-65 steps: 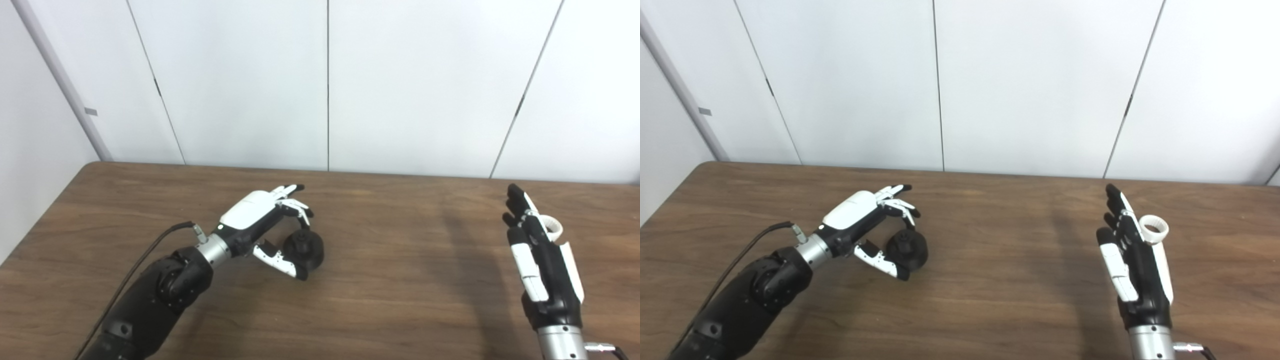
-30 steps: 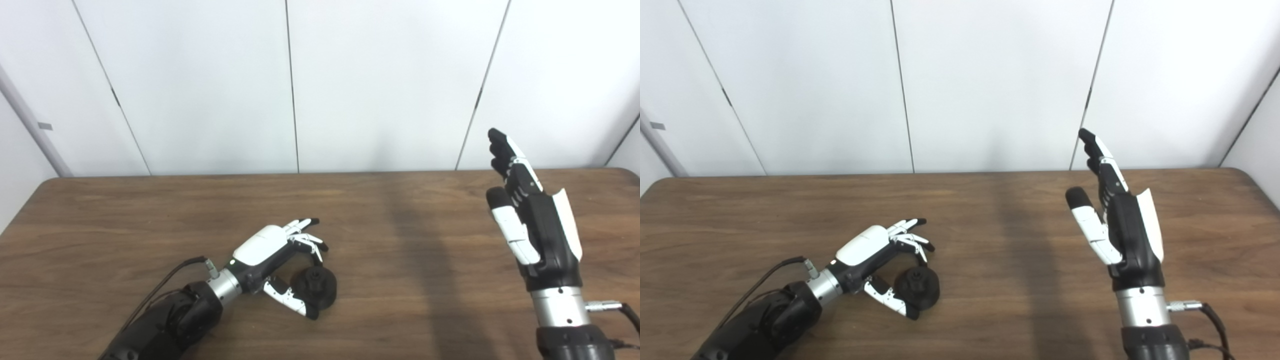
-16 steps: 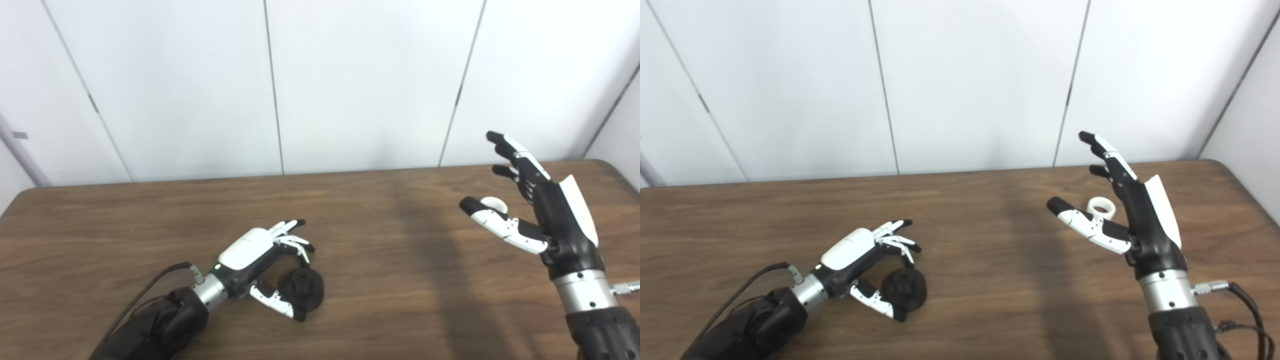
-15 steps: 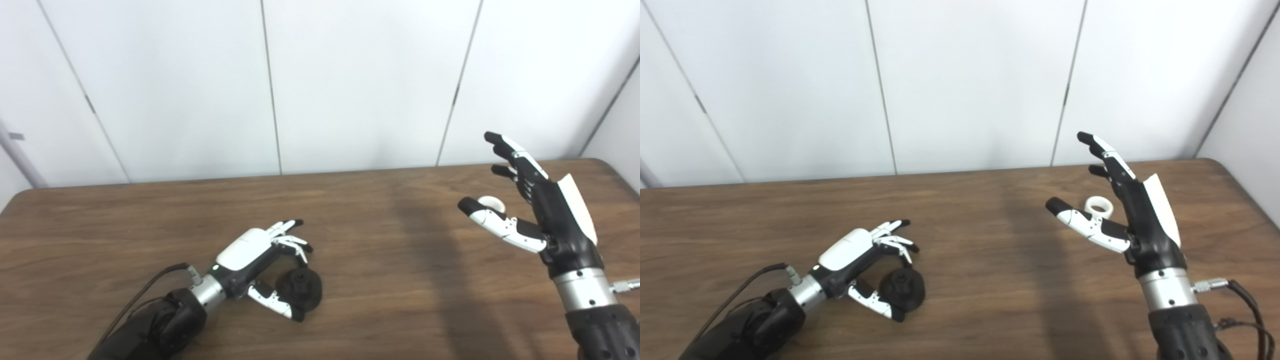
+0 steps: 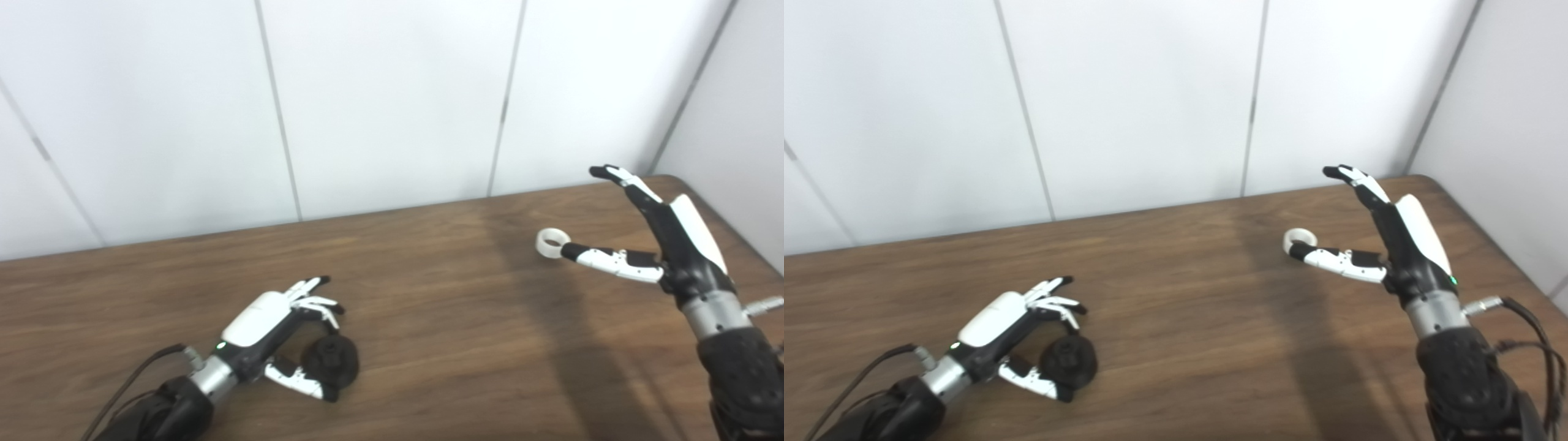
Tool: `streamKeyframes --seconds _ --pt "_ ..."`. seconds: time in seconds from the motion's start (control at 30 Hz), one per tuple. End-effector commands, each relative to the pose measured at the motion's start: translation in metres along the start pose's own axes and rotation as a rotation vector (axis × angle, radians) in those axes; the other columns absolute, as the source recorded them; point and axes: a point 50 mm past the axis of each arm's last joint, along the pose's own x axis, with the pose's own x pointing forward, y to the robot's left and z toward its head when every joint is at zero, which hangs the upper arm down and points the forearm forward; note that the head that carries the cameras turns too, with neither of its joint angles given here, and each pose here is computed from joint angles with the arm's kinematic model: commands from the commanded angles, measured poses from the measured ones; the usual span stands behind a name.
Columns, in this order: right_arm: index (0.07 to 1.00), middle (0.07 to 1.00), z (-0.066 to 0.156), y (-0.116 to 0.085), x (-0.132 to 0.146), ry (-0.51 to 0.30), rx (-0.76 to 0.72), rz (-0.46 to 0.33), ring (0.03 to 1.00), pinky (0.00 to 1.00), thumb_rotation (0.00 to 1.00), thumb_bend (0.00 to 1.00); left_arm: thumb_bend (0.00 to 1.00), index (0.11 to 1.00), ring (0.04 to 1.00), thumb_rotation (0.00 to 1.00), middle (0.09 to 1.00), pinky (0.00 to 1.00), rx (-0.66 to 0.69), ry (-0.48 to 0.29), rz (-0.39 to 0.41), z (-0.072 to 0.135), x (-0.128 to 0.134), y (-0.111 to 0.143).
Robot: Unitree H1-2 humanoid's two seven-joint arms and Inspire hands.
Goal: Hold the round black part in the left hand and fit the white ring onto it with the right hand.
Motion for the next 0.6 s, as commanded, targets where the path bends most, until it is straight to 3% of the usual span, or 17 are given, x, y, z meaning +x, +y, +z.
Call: streamKeyframes --seconds 0.0,0.17,0.47,0.57 --pt "0.834 0.922 0.003 -0.014 0.01 -0.066 -0.053 -0.054 0.991 0.97 0.39 0.7 0.52 0.481 1.0 0.06 0.796 1.0 0.052 0.025 0.003 -0.01 -0.006 0.018" --pt "0.81 0.934 -0.013 -0.02 0.019 -0.026 -0.144 -0.052 1.0 0.97 0.41 0.75 0.52 0.481 1.0 0.06 0.797 1.0 0.043 0.03 -0.004 -0.011 -0.008 0.019" --pt "0.715 0.916 -0.027 -0.022 0.041 -0.034 -0.295 -0.017 1.0 0.92 0.3 0.81 0.52 0.481 1.0 0.06 0.797 1.0 0.028 0.041 -0.004 -0.014 -0.01 0.017" --pt "0.709 0.918 -0.031 -0.022 0.052 -0.041 -0.339 0.022 1.0 0.97 0.31 0.82 0.52 0.481 1.0 0.06 0.798 1.0 0.039 0.042 -0.007 -0.015 -0.012 0.017"
